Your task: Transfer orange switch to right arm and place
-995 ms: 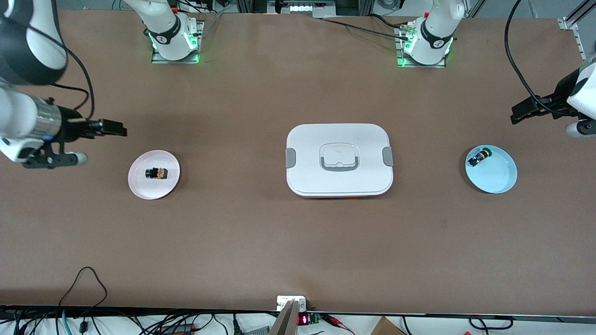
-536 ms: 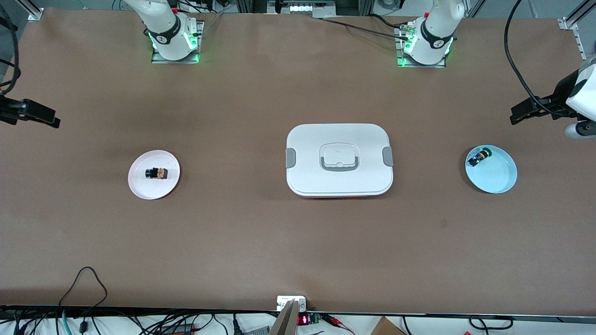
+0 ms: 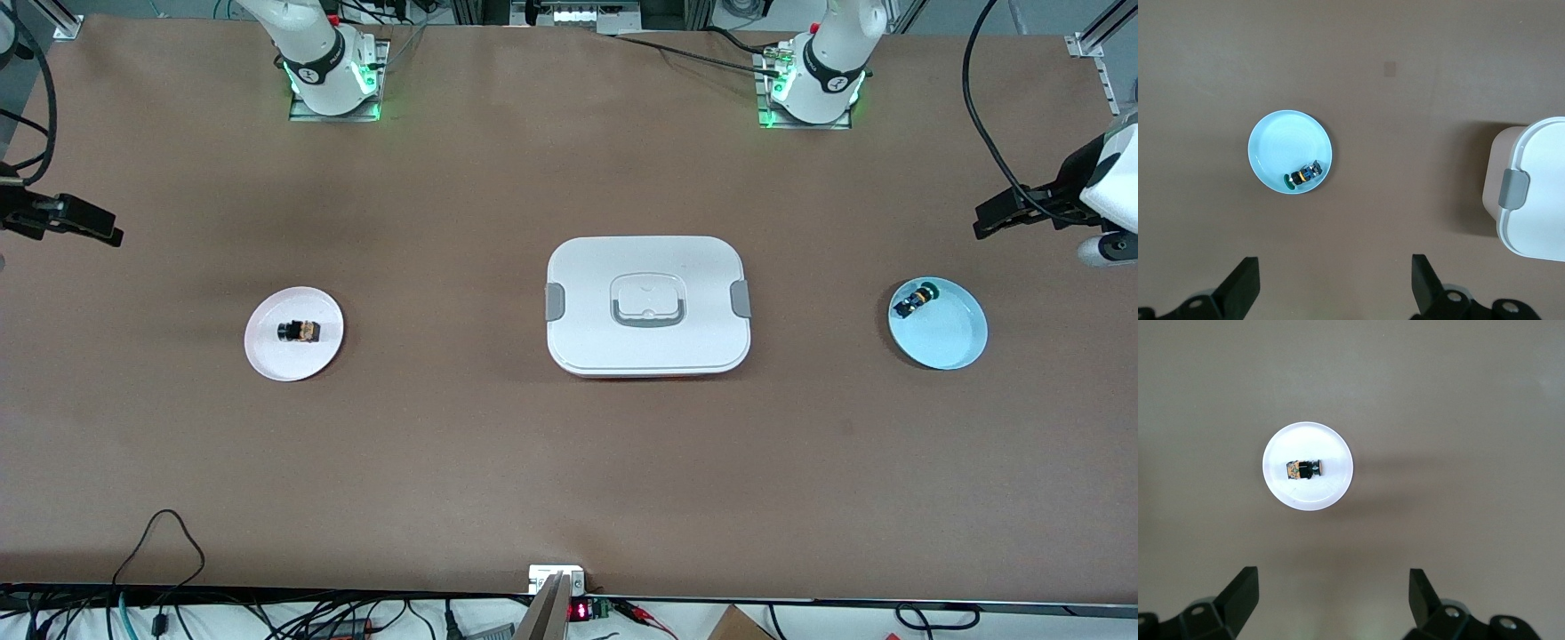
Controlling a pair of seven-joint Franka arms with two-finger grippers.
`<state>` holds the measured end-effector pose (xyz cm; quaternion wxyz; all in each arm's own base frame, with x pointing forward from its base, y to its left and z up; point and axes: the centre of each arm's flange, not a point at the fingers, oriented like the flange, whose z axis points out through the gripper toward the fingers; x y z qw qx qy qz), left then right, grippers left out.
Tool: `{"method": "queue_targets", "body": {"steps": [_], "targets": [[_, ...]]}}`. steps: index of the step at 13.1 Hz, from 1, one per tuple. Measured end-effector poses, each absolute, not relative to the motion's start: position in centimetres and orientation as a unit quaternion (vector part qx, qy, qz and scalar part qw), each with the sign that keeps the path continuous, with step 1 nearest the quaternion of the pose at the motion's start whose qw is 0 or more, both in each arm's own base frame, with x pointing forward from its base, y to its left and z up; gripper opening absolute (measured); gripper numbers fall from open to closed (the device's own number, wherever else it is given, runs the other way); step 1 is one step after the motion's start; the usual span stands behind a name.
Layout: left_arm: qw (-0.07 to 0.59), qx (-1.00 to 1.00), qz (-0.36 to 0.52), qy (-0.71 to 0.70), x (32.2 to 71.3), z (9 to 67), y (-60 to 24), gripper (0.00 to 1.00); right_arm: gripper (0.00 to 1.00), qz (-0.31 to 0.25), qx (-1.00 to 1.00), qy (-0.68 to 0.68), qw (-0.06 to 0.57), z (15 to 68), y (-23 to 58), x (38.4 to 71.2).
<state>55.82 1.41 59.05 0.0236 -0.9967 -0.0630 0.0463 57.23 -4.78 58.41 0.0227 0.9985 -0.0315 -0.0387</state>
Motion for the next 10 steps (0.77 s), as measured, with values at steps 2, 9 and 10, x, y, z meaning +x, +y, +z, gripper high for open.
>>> {"method": "queue_targets", "body": {"steps": [2, 9, 10], "targets": [[0.024, -0.997, 0.046, -0.063, 55.8, 59.1, 1.4, 1.0, 1.0, -0.029, 0.999, -0.026, 0.022, 59.6, -4.1, 56.3], [0.024, -0.997, 0.045, -0.064, 55.8, 59.2, 1.5, 1.0, 1.0, -0.011, 0.999, -0.029, 0.022, 61.5, -4.4, 55.4], [0.024, -0.997, 0.045, -0.064, 55.8, 59.2, 1.5, 1.0, 1.0, -0.01, 0.999, -0.029, 0.022, 61.6, -4.3, 55.4]]}}
